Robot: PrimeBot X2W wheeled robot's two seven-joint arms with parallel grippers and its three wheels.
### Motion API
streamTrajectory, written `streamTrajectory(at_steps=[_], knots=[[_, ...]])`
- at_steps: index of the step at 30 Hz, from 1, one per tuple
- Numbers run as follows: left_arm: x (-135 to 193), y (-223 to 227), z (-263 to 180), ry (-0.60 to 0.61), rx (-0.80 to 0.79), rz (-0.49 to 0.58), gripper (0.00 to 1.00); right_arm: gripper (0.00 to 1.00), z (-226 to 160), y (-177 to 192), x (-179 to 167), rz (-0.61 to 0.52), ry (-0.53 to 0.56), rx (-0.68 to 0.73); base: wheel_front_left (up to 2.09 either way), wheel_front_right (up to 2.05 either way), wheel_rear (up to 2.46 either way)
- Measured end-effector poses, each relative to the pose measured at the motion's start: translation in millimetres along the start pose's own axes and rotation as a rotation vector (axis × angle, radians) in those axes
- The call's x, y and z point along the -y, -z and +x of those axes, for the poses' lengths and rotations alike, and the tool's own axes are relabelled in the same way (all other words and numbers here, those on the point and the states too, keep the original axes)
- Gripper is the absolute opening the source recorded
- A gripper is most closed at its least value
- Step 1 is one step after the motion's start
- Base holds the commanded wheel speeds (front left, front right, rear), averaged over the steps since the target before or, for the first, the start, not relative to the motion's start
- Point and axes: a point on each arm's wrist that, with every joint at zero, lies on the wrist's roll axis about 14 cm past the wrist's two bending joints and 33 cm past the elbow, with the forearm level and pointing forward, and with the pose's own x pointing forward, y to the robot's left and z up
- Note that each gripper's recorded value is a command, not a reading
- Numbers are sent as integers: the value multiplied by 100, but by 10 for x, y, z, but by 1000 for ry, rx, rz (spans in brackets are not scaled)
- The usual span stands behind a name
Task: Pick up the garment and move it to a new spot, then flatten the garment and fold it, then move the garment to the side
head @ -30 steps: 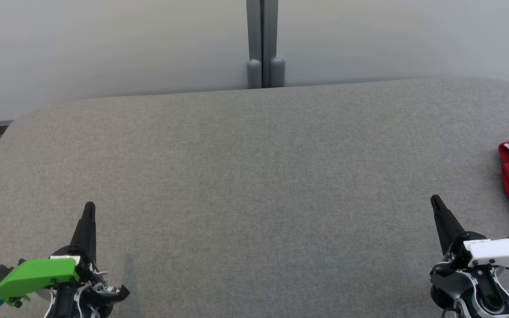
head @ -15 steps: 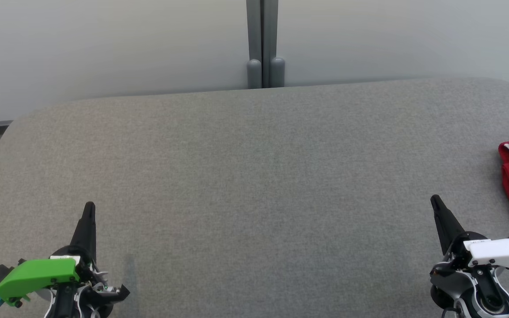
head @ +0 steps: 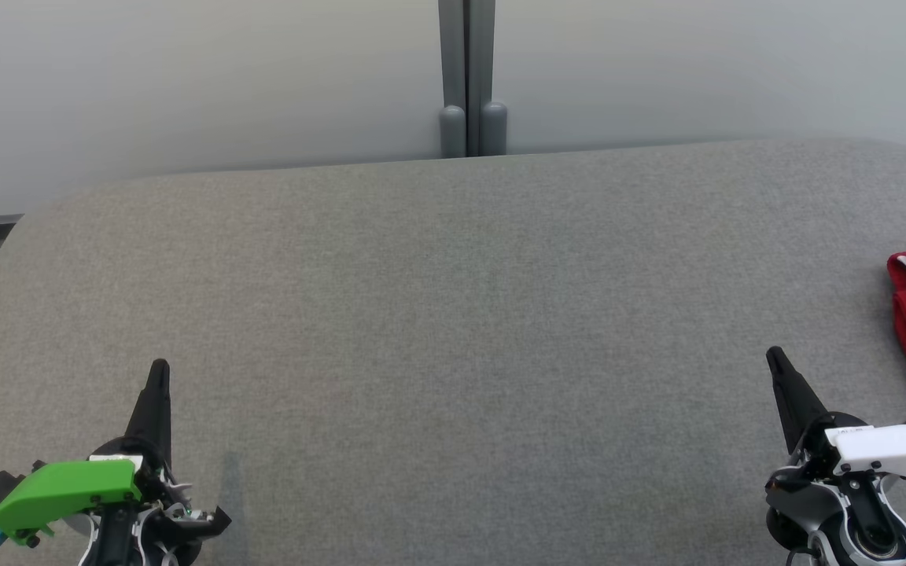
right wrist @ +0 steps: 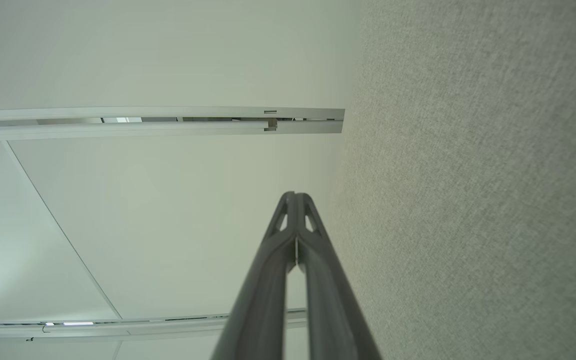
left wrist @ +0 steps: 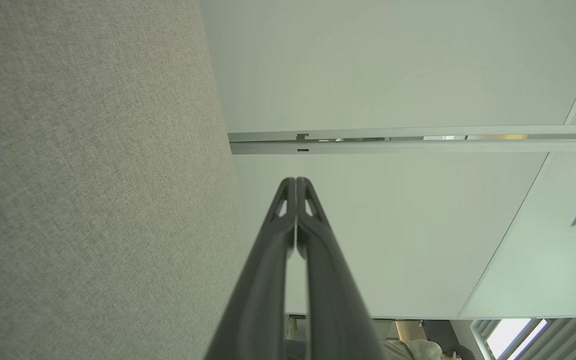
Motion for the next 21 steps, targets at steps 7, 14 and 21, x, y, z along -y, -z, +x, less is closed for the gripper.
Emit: streamTrajectory(at_steps=[7, 14, 21], knots=[[0, 0, 0, 0, 0, 0, 0, 0, 0, 0, 0, 0, 0, 0, 0, 0, 0], [0, 0, 0, 0, 0, 0, 0, 0, 0, 0, 1, 0, 0, 0, 0, 0, 0], [0, 0, 0, 0, 0, 0, 0, 0, 0, 0, 0, 0, 0, 0, 0, 0, 0]])
